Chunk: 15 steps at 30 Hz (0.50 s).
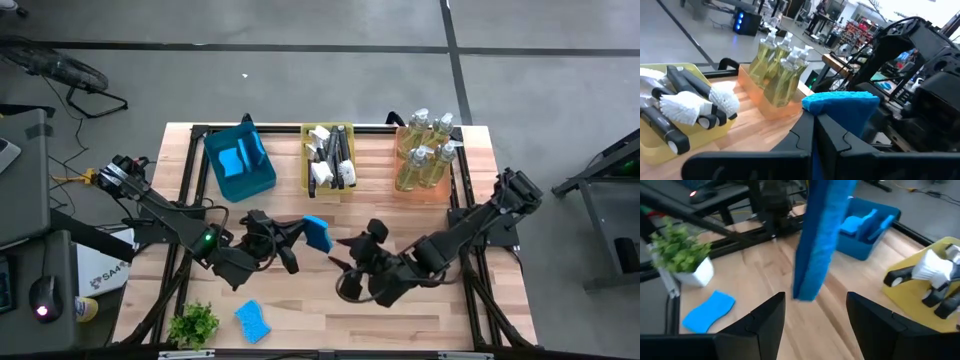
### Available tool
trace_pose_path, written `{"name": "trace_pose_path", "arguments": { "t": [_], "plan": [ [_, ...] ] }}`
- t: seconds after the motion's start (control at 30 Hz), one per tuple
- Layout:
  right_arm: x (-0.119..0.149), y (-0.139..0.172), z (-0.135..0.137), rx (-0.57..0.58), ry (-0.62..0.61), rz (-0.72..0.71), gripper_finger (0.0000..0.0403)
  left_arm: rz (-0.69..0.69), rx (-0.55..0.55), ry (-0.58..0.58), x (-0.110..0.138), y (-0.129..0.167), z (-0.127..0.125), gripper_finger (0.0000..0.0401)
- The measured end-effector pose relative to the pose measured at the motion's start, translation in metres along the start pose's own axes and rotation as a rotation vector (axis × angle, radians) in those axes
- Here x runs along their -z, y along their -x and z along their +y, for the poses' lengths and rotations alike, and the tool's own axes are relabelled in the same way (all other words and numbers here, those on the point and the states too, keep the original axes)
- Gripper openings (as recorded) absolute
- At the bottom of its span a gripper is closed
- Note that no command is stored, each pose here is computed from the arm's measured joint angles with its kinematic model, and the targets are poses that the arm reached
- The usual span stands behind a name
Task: Pick & Place Kitchen Sink Supplies
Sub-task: Put the blue dishwashing sponge into the blue bin
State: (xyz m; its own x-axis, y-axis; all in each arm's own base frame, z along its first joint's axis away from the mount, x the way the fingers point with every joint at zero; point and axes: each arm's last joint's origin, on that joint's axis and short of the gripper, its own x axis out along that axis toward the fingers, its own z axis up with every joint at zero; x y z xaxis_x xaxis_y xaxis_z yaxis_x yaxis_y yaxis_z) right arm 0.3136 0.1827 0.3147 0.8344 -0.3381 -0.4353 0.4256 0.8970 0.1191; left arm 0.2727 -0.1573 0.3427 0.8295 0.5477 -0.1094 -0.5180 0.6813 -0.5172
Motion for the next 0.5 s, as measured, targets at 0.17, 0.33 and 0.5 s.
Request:
{"name": "trace_pose_path", "arguments": {
  "t": [0.17,0.33,0.5],
  "plan": [
    [-0.005,-0.008,-0.004,-0.025,-0.02,0.022,0.0204,-0.003,0.001,-0.001,0.0,0.0,0.0,0.0001],
    [-0.01,-0.012,-0.003,-0.079,-0.024,0.027,0.0203,-0.007,-0.003,0.001,0.0,0.0,0.0,0.0001],
    [-0.011,-0.014,-0.006,-0.051,-0.026,0.009,0.0183,-0.008,-0.004,0.003,-0.001,0.0,0.0,0.0001]
  ]
}}
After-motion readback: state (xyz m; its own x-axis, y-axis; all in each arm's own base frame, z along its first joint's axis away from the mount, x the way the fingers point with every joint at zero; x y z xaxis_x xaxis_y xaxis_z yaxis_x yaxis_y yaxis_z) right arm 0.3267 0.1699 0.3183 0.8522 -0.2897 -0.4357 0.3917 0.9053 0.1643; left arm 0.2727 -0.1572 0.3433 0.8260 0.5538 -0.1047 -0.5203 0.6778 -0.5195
